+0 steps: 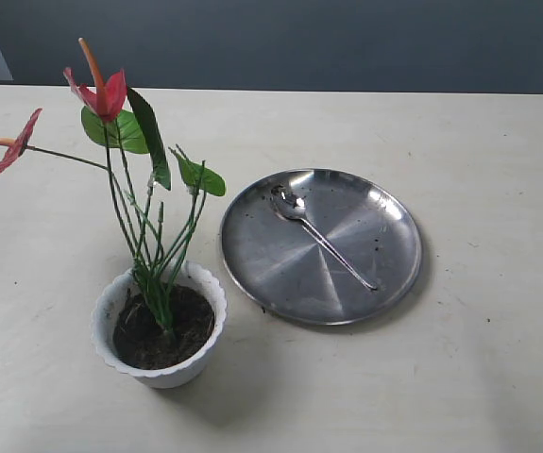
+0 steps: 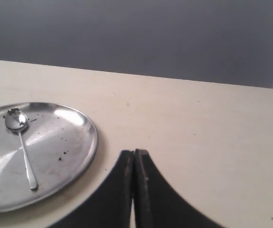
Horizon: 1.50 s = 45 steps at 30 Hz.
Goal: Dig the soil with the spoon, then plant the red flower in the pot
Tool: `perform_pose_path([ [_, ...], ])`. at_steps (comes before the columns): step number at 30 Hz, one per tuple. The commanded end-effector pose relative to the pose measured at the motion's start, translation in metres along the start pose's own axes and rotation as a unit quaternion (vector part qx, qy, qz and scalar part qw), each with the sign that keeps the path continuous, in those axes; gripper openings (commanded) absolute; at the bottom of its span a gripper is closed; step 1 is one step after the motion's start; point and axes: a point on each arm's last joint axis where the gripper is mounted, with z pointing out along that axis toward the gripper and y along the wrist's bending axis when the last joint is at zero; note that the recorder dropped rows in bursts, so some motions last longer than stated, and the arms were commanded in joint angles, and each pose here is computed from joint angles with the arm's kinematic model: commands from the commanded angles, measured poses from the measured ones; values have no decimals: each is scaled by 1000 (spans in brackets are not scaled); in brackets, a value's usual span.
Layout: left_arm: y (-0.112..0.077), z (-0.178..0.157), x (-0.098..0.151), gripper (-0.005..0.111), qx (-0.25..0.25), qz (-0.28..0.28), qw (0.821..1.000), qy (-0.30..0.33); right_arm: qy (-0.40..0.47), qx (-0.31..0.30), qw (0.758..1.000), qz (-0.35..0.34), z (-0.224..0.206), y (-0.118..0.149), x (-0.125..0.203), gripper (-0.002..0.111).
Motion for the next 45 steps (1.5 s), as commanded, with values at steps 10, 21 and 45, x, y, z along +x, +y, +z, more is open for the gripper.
perform_pose_path([
  [10,0,0,0,0,1,-1,1000,-1,-5,2,1000,16,0,0,0,-1],
  [21,0,0,0,0,1,-1,1000,-1,-6,2,1000,16,0,0,-1,-1],
  [45,0,0,0,0,1,-1,1000,-1,-5,2,1000,16,0,0,0,-1],
])
